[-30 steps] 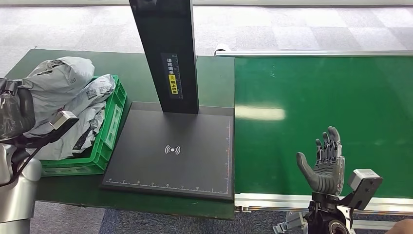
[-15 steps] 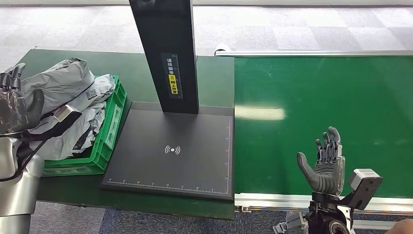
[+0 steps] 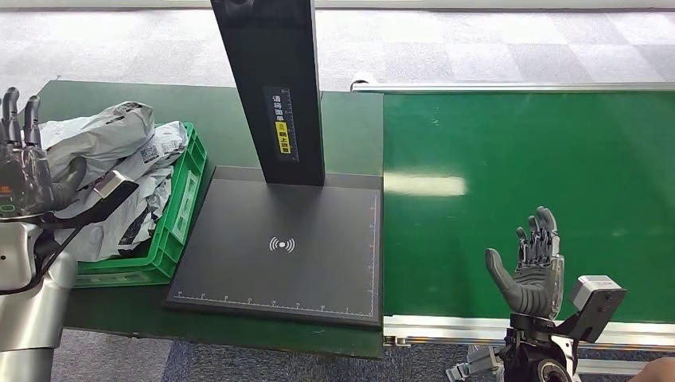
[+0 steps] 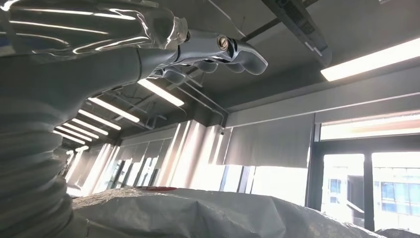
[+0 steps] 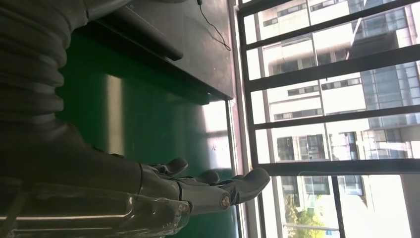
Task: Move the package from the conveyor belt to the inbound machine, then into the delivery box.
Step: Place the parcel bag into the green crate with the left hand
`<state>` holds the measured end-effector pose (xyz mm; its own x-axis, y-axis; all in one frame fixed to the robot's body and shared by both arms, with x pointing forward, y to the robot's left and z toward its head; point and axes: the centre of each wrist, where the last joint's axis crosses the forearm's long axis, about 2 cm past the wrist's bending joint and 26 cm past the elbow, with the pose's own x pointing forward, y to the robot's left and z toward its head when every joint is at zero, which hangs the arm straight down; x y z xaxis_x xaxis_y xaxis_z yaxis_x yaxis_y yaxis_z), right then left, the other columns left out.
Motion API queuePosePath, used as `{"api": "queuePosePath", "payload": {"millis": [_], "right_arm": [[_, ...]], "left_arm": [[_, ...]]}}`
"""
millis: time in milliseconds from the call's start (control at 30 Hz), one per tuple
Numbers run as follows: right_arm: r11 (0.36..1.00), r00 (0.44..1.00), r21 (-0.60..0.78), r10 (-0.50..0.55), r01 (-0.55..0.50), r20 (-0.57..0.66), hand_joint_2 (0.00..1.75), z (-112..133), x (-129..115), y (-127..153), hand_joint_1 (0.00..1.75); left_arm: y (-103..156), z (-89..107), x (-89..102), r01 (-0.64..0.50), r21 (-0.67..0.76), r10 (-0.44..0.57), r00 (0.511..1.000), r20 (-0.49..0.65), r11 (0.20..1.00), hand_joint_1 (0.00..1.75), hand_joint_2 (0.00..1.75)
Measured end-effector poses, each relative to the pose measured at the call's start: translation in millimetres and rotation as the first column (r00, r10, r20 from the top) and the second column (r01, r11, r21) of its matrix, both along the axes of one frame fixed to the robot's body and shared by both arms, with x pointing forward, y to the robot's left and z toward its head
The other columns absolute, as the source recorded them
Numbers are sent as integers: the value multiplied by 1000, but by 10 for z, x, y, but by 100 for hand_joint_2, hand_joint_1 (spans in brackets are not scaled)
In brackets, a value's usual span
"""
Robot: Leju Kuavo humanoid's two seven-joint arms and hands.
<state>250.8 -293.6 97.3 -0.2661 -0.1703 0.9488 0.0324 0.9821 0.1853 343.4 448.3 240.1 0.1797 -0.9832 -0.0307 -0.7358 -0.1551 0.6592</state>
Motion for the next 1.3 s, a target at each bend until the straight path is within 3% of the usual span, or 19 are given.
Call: {"api": "queuePosePath", "payload": {"millis": [333,400,467,500,533,567,600,633,667,700,733,767,833,867,933,1033,1167,1300], "right_arm": [[1000,1000,-1,-9,9,-4,175,2,-2,-14,0],[1000,1000,-2,-14,14,-4,175,1,-3,-25,0],[1000,1000,-7,-21,21,1,175,0,-5,-45,0],[1000,1000,-11,-23,23,5,175,0,-5,-58,0],[1000,1000,-15,-24,24,7,175,0,-6,-71,0],[1000,1000,-20,-23,23,10,175,0,-8,-80,0],[1000,1000,-24,-19,19,18,175,-2,-14,-86,0],[1000,999,-26,-13,14,36,175,-3,-24,-86,0],[1000,998,-27,-4,6,62,175,-1,-36,-77,0],[1000,996,-26,7,-5,92,175,2,-48,-59,0],[999,993,-26,22,-19,120,175,6,-60,-28,0],[999,990,-25,39,-36,137,175,7,-70,15,0],[997,986,-21,74,-72,147,175,-8,-97,125,0],[996,985,-18,93,-92,143,175,-21,-112,189,0],[991,983,-16,131,-130,128,175,-59,-142,314,0],[985,980,-10,172,-172,96,175,-133,-189,478,0],[978,975,1,209,-210,76,175,-193,-242,601,0],[973,972,7,229,-230,61,175,-232,-279,657,0]], "left_arm": [[35,-17,9,135,-177,-139,990,-7,975,0,175],[24,-22,15,212,-239,-220,976,-4,948,0,175],[-49,-51,0,376,-351,-402,916,-1,857,0,175],[-130,-89,-29,496,-452,-545,838,25,742,0,175],[-249,-153,-83,616,-565,-699,709,95,548,0,175],[-402,-229,-162,702,-650,-818,535,212,290,0,175],[-573,-309,-259,734,-679,-870,345,353,15,0,175],[-760,-392,-362,722,-648,-848,168,502,-241,0,175],[-941,-471,-454,689,-585,-777,49,627,-429,0,175],[-1116,-553,-527,654,-520,-692,-5,722,-549,0,175],[-1291,-641,-583,627,-477,-617,-7,787,-616,0,175],[-1461,-739,-628,605,-475,-578,29,816,-639,0,175],[-1806,-957,-722,550,-562,-618,103,780,-618,0,175],[-1982,-1069,-779,507,-621,-666,117,736,-597,0,175],[-2307,-1272,-896,409,-703,-729,121,674,-582,0,175],[-2700,-1538,-1039,255,-717,-715,121,689,-648,0,175],[-2942,-1820,-1182,103,-715,-703,134,699,-692,0,175],[-3027,-1968,-1248,31,-726,-715,148,683,-687,0,175]]}}
